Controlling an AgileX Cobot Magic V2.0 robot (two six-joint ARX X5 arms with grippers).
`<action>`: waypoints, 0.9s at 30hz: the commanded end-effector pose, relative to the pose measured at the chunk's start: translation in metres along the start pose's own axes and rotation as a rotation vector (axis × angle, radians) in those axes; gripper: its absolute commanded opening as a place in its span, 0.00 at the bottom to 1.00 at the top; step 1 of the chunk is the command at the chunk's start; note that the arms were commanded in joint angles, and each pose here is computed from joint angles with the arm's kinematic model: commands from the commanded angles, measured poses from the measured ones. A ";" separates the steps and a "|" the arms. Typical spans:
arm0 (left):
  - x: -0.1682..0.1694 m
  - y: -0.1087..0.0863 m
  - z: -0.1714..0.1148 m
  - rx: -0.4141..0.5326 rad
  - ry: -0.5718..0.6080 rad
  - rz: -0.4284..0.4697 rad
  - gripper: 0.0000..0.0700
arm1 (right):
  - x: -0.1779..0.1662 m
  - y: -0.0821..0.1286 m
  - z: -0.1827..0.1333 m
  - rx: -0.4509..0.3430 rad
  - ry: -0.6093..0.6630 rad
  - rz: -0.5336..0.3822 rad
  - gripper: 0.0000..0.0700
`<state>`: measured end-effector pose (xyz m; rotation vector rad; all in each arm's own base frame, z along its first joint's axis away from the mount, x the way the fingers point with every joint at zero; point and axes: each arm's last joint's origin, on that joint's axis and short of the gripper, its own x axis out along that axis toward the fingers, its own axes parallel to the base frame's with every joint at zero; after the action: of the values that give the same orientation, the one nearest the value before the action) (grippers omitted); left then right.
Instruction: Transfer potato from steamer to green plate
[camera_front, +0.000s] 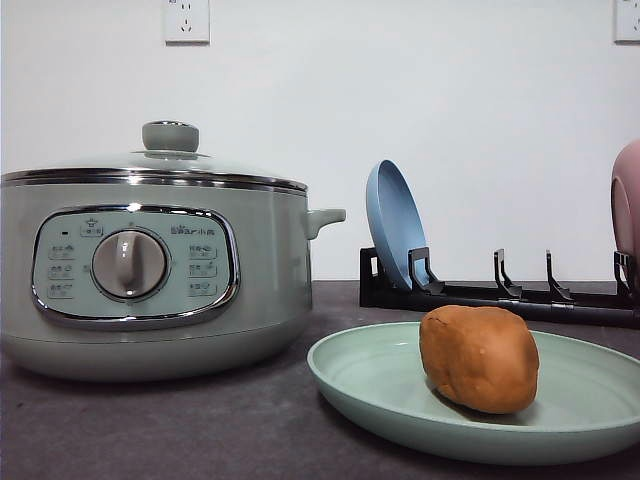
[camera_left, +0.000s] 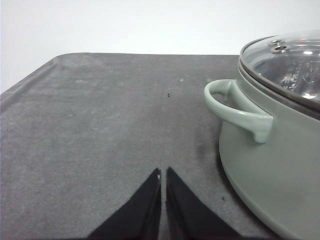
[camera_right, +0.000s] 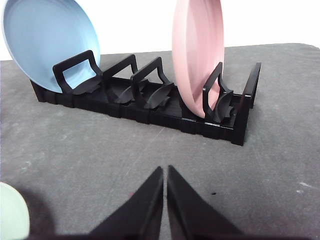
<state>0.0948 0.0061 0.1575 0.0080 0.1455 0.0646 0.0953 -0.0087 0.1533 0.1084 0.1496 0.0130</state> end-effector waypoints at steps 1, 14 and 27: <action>0.002 0.000 -0.005 -0.003 0.003 0.004 0.01 | 0.000 0.000 -0.001 0.011 0.000 0.000 0.00; 0.002 0.000 -0.005 -0.003 0.003 0.004 0.01 | 0.000 0.000 -0.001 0.011 0.000 0.000 0.00; 0.002 0.000 -0.005 -0.003 0.003 0.004 0.01 | 0.000 0.000 -0.001 0.011 0.000 0.000 0.00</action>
<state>0.0948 0.0061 0.1575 0.0080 0.1455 0.0646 0.0953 -0.0087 0.1534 0.1084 0.1492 0.0130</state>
